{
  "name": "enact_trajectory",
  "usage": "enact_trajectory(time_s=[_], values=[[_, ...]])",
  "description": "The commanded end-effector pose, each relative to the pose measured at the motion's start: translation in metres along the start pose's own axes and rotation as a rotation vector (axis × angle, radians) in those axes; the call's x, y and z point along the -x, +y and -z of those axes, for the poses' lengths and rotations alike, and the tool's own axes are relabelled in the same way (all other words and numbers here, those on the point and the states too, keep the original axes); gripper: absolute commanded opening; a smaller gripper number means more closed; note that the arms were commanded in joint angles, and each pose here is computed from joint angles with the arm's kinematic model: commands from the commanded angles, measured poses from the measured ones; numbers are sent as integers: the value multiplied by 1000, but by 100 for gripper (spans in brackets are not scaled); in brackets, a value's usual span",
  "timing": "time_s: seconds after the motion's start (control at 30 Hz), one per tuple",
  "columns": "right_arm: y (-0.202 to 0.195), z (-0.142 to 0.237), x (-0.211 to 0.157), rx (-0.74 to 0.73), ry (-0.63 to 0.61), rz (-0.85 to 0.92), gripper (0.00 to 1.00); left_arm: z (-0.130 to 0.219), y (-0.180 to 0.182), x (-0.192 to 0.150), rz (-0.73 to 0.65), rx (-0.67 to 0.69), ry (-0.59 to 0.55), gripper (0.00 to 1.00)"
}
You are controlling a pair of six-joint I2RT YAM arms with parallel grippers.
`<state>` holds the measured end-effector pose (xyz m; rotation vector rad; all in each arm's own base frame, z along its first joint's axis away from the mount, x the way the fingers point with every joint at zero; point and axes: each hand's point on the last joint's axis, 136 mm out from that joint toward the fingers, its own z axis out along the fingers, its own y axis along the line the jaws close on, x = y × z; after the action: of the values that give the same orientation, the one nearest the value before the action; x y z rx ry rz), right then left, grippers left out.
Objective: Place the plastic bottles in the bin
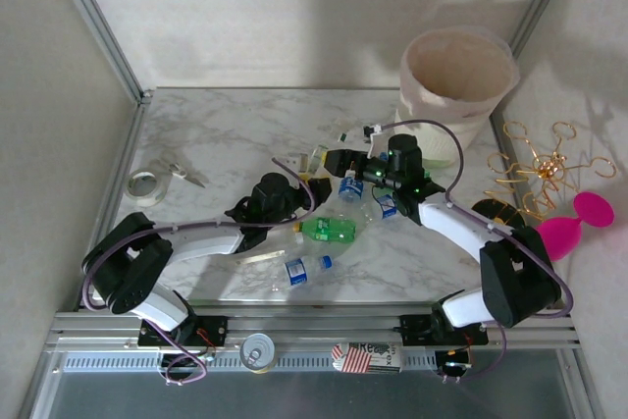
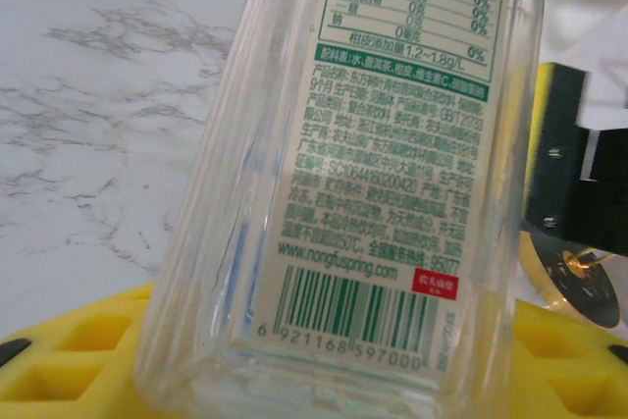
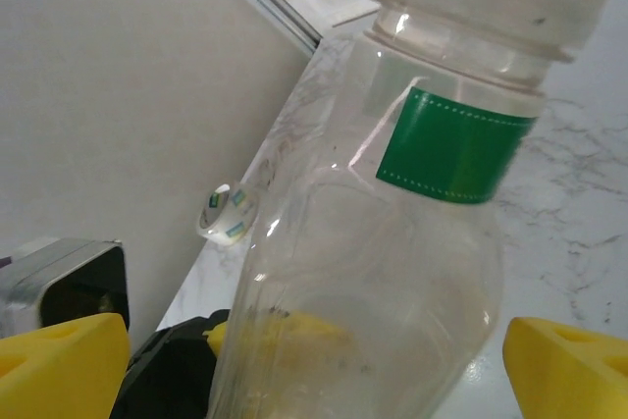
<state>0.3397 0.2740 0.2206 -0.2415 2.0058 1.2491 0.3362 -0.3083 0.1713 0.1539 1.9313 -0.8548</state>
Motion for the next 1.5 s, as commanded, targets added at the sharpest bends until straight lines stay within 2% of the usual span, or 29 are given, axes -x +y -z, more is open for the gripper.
enact_trajectory(time_s=[0.0,0.17,0.4,0.5,0.7,0.87,0.97,1.23,1.47], values=[[15,-6,7,58,-12,8,97,11,-28,17,-48,-97,-71,42],[15,-9,6,66,-11,-2,89,15,-37,14,-76,-107,-77,43],[17,-10,5,79,-7,-14,69,18,-40,11,-105,-94,-79,48],[18,-10,6,85,-7,-13,63,20,-38,12,-100,-83,-88,58],[19,-8,9,73,-23,-3,59,28,-34,19,-88,-64,-125,80],[2,-5,23,-75,-49,54,59,44,-21,29,-52,-6,-190,94],[-6,4,44,-189,-86,113,59,55,-7,36,-30,54,-232,100],[1,44,131,-432,-234,332,59,79,48,45,66,248,-302,100],[5,109,230,-641,-488,428,56,101,109,36,213,423,-325,100]])
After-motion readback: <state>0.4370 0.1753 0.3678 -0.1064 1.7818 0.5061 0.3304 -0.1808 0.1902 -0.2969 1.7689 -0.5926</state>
